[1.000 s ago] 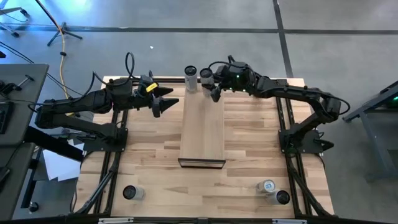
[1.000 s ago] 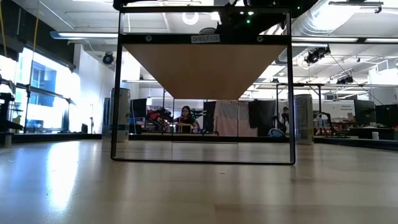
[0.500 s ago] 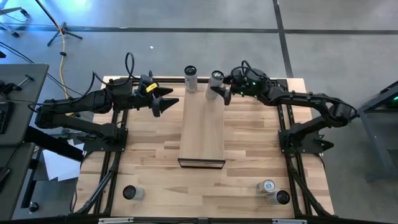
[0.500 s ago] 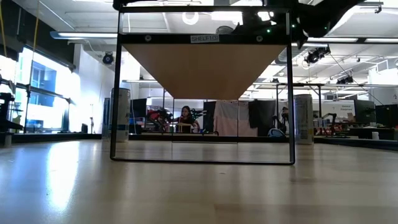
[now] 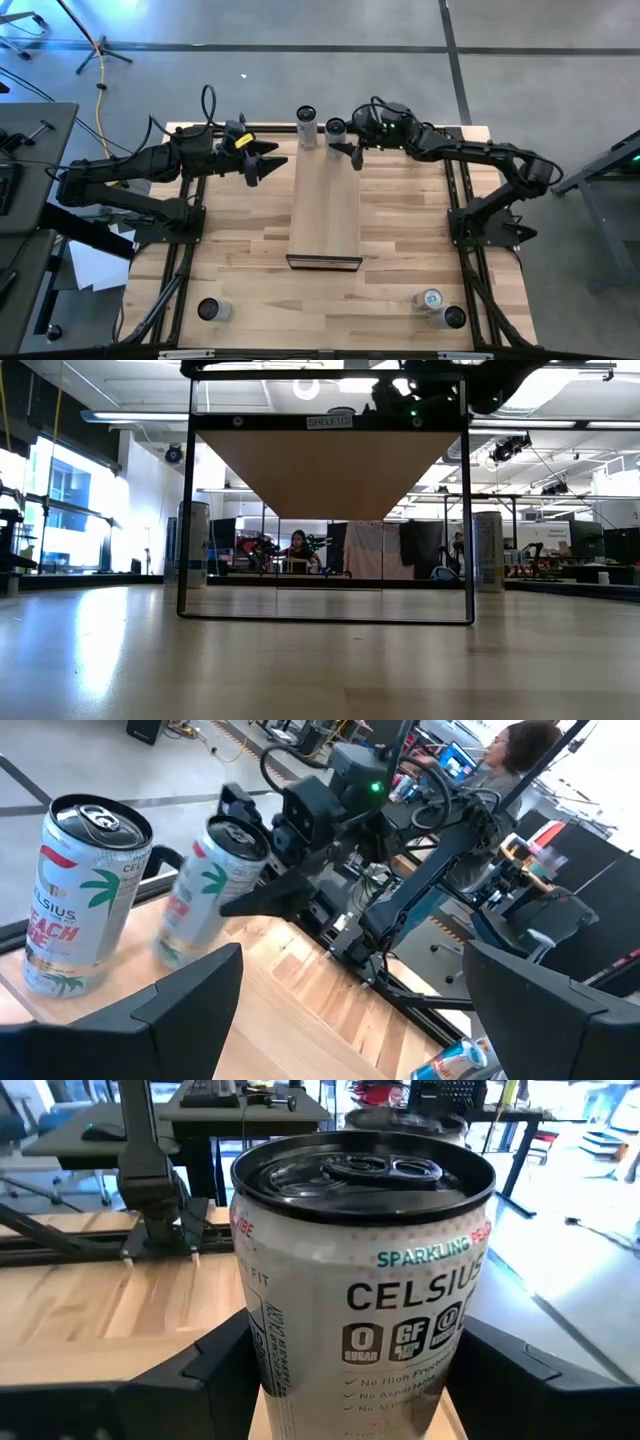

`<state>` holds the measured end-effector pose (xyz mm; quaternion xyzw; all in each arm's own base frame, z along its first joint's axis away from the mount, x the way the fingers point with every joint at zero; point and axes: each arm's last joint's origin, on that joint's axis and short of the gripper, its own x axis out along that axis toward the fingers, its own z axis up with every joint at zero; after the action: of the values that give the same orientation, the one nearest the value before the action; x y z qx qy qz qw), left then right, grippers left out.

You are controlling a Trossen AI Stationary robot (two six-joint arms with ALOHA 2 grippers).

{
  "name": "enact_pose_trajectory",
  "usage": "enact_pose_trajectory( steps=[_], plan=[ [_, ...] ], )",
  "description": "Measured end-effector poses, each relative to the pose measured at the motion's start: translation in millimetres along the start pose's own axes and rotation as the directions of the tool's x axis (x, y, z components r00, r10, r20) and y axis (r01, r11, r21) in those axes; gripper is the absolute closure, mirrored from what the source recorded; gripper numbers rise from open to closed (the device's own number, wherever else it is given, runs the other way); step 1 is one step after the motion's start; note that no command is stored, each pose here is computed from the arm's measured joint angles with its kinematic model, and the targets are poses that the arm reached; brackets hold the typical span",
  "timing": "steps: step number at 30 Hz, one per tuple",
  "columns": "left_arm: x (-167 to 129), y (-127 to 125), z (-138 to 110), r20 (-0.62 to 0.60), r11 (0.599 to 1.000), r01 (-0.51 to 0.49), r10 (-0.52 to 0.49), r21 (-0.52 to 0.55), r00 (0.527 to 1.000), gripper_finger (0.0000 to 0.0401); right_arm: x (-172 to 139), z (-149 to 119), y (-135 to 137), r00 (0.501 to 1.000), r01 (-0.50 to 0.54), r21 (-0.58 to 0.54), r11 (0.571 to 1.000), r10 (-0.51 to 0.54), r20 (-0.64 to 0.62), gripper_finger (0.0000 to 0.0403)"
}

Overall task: Place canned beverage on shelf
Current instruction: Put the white pink soda can on the shelf aligned with the white pink soda can

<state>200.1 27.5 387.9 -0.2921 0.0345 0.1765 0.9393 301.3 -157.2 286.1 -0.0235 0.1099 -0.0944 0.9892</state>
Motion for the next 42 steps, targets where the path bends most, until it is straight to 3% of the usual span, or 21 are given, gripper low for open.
enact_pose_trajectory(
  steps=[7, 16, 26, 42],
  plan=[
    [0, -1, -1, -0.003, 1.0, 0.005, -0.005, -0.014, 1.0, 0.0054, 16, 0, -7, 1.0, 0.005, 0.013, 1.0, -0.005, -0.028, 0.0155],
    [0, -2, -1, -0.006, 1.0, 0.008, -0.008, -0.012, 1.0, 0.0054, 14, -2, -14, 0.999, 0.034, 0.011, 0.999, -0.034, -0.025, 0.0153],
    [0, -2, -1, -0.006, 1.0, 0.008, -0.008, -0.011, 1.0, 0.0054, 15, -2, -11, 0.999, 0.033, -0.005, 0.999, -0.034, -0.025, 0.0121],
    [0, -2, -1, -0.006, 1.0, 0.008, -0.008, -0.011, 1.0, 0.0054, 15, -2, -11, 0.999, 0.033, -0.005, 0.999, -0.033, -0.021, 0.0118]
  ],
)
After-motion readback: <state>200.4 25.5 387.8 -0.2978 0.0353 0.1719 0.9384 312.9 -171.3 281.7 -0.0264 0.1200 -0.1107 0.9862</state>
